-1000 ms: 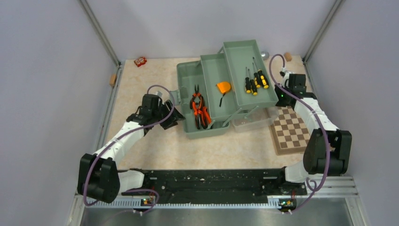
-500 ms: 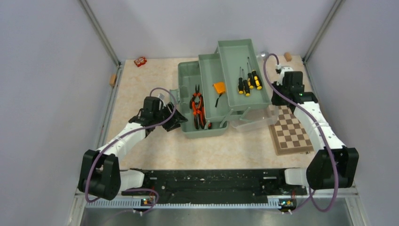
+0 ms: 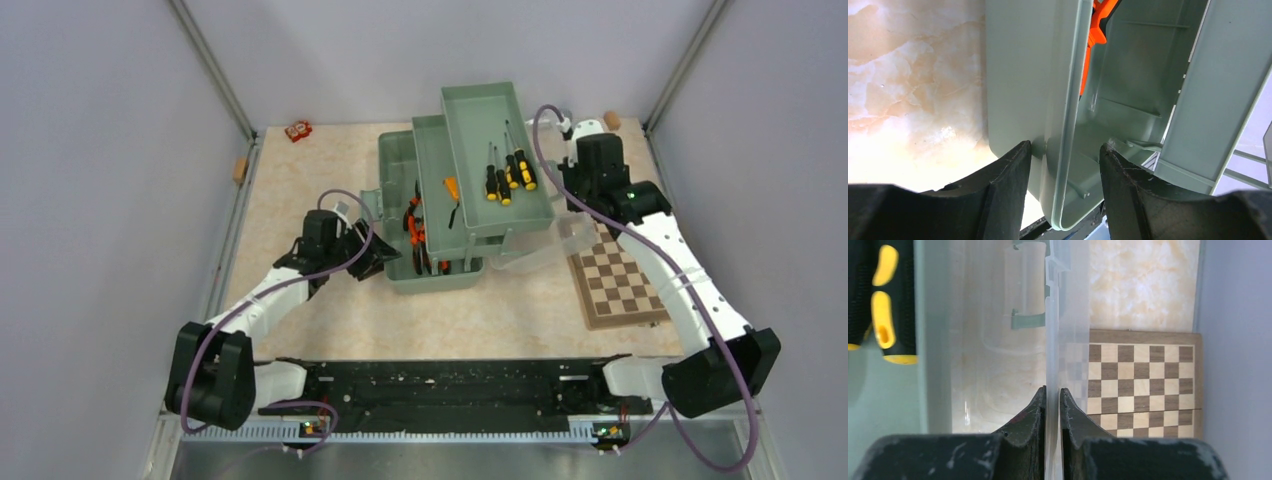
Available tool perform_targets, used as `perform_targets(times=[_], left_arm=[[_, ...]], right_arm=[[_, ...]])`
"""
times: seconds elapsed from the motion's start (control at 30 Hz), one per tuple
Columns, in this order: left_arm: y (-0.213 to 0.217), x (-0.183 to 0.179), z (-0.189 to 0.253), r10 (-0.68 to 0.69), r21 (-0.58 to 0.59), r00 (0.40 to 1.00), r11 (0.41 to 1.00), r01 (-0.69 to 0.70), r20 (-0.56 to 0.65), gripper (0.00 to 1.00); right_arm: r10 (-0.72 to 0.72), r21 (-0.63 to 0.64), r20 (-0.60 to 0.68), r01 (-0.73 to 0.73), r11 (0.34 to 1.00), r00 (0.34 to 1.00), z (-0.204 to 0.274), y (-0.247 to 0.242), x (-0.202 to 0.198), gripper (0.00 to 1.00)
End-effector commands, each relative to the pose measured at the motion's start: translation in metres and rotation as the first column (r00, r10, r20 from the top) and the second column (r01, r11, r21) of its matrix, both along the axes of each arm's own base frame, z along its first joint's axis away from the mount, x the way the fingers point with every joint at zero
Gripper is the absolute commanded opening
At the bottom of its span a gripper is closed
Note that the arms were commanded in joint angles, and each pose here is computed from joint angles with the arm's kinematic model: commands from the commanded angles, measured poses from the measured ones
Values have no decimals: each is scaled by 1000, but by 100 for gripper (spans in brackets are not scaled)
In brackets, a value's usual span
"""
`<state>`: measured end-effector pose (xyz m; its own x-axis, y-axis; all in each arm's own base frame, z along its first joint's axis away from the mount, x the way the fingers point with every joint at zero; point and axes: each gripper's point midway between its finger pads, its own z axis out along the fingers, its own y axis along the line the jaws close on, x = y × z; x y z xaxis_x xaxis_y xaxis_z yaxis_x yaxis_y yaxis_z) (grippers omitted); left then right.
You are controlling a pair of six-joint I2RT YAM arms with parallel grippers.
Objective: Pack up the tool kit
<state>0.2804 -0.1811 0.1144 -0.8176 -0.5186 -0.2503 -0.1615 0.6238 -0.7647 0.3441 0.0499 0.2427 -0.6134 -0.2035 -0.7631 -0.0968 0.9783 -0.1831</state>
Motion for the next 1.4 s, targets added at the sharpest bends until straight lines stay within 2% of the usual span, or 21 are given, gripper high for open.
perform_targets(times=[0.0,0.23,0.53,0.77,1.0,1.2,1.37], left_arm=[[-9,4,19,-2,-95,998,995,8,67,57],[-18,2,24,3,-147,995,989,12,101,56],[-46,-4,32,-26,-216,993,975,51,119,56],[-74,-3,44,-39,-276,984,957,86,172,56],[-87,-8,57,-30,-358,979,928,102,202,56],[-49,-10,65,166,-357,943,933,-56,288,57],[-15,-13,47,323,-321,913,917,-237,249,56]], right_arm=[[-22,-65,255,40,997,967,94,6,5,0],[10,-321,290,88,943,957,114,34,-10,0],[89,-638,304,134,759,948,138,82,-22,0],[213,-700,358,110,705,909,165,133,-33,0],[348,-797,323,54,602,880,155,188,-50,0],[434,-840,278,-2,542,857,137,225,-71,0],[483,-864,250,-32,502,839,120,248,-87,0]])
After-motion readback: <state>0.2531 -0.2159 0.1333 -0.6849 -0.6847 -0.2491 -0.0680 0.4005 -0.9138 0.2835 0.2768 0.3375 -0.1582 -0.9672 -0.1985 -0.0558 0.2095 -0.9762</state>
